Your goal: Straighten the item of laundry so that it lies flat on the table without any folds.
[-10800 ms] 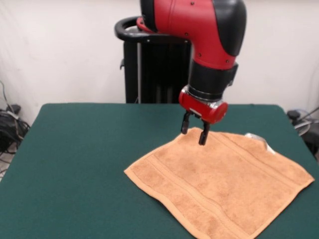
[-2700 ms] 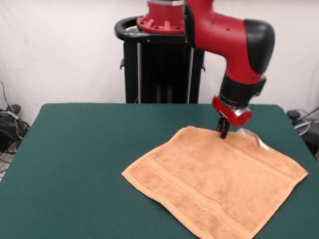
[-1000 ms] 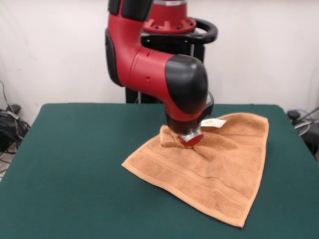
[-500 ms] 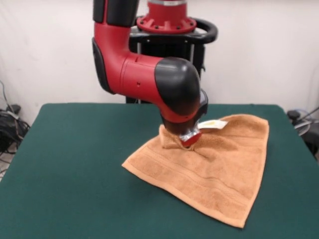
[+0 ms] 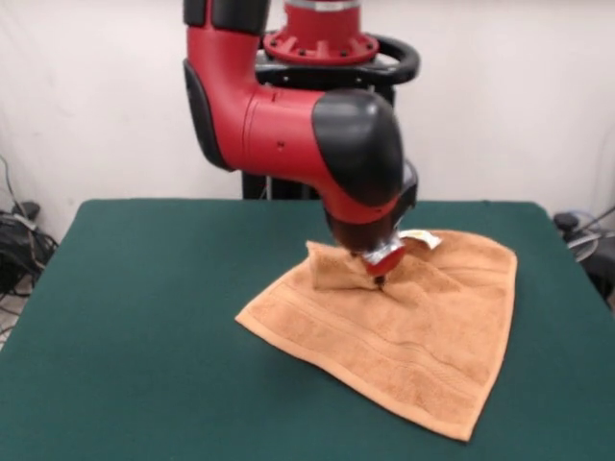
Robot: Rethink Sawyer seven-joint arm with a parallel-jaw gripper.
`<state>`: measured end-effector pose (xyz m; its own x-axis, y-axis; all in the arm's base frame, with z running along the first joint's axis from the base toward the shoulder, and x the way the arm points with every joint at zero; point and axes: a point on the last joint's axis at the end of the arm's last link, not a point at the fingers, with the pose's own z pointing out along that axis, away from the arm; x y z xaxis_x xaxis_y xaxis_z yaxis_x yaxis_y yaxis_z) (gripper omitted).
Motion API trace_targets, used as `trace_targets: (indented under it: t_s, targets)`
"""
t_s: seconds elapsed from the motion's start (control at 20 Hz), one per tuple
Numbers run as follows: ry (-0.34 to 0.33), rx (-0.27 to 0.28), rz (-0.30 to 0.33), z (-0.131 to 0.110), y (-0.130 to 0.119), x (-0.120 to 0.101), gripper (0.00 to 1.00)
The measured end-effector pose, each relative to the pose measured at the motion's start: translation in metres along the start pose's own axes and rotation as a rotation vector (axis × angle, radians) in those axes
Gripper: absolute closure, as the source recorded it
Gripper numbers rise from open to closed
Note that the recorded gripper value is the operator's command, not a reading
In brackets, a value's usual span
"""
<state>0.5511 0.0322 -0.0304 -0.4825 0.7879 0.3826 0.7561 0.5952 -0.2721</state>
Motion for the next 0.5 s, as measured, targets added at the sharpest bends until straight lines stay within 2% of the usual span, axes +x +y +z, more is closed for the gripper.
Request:
trace_targets:
  t_s: [0.05,0.1,0.2,0.5]
  targets:
    - [-0.001,-0.002,-0.002,-0.001,0.001,0.001,0.0]
    - [-0.011,-0.025,-0.016,-0.017,0.007,0.008,0.0]
    - [-0.017,-0.038,-0.024,-0.025,0.01,0.012,0.0]
    - [-0.054,-0.095,-0.059,-0.073,0.021,0.029,0.0]
